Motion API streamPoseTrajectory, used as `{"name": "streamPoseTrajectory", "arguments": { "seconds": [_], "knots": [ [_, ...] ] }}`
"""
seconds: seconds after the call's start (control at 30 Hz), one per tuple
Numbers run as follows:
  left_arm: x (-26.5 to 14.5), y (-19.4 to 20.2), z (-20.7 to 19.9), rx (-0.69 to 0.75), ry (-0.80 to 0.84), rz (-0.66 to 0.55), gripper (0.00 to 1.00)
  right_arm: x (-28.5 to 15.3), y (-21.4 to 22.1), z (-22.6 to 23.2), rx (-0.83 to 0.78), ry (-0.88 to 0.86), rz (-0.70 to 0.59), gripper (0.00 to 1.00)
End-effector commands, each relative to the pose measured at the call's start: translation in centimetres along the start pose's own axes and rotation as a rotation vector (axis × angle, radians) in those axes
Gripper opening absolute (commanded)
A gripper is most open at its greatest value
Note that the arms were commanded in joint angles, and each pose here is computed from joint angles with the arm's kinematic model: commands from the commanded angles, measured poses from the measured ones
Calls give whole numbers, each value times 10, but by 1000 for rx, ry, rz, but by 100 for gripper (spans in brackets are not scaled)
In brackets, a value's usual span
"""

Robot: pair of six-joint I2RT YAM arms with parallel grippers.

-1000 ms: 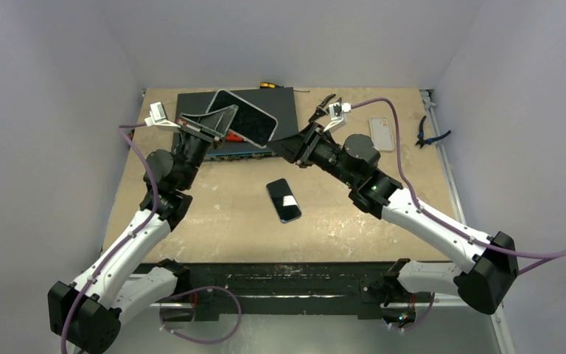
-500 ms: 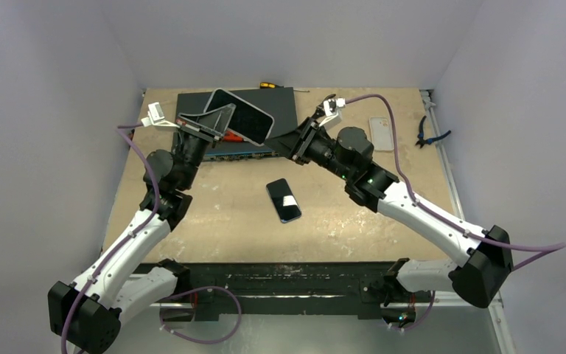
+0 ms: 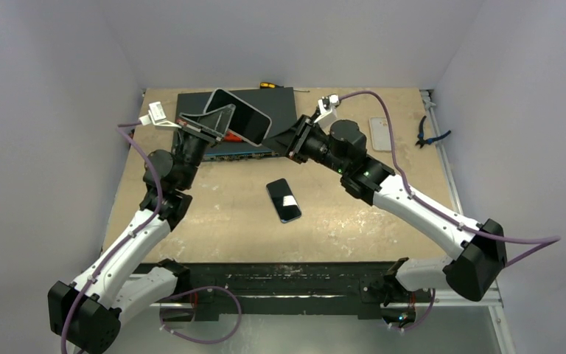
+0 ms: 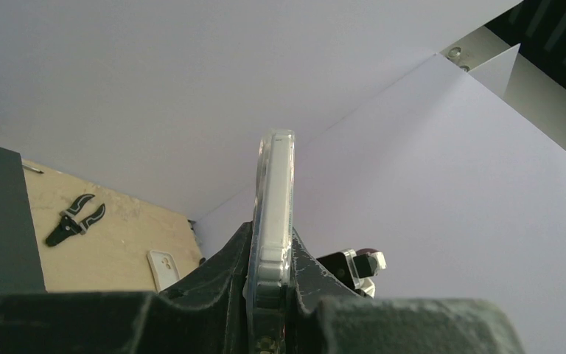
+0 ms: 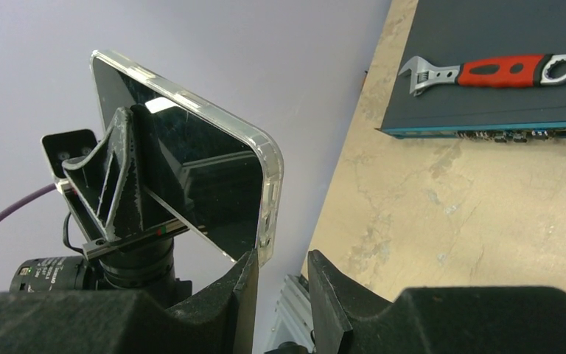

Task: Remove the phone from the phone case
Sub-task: Remove the phone case from the phone.

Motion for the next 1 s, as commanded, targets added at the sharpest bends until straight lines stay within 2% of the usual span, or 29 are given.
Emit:
{"name": "streamPoseTrajectory", "arguments": {
  "seconds": [0.0, 0.33, 0.63, 0.8, 0.97],
  "knots": [
    [-38, 16, -142, -173, 505, 200, 0, 15, 40, -55, 14, 216, 139, 33],
    [-41, 23, -151, -140, 528, 217, 0, 19, 43, -61, 35, 227, 160, 36],
    [-30, 15, -121, -143, 365, 123, 0, 8, 34, -44, 24, 151, 135, 52],
    [-26, 15, -107, -151, 300, 101, 0, 4, 31, -36, 18, 120, 133, 53],
    [-23, 12, -99, -174, 268, 66, 0, 2, 28, -31, 14, 95, 116, 50]
  ]
}}
Point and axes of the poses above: each gripper's point midway between its finger pads, its own x axis out along the fingers, its own z axis along the line the jaws close on, y = z × x, the point moved 4 cm from there along -x, back along the fingers, and after that the axes turned 15 degrees about -x, right-handed, at the moved point
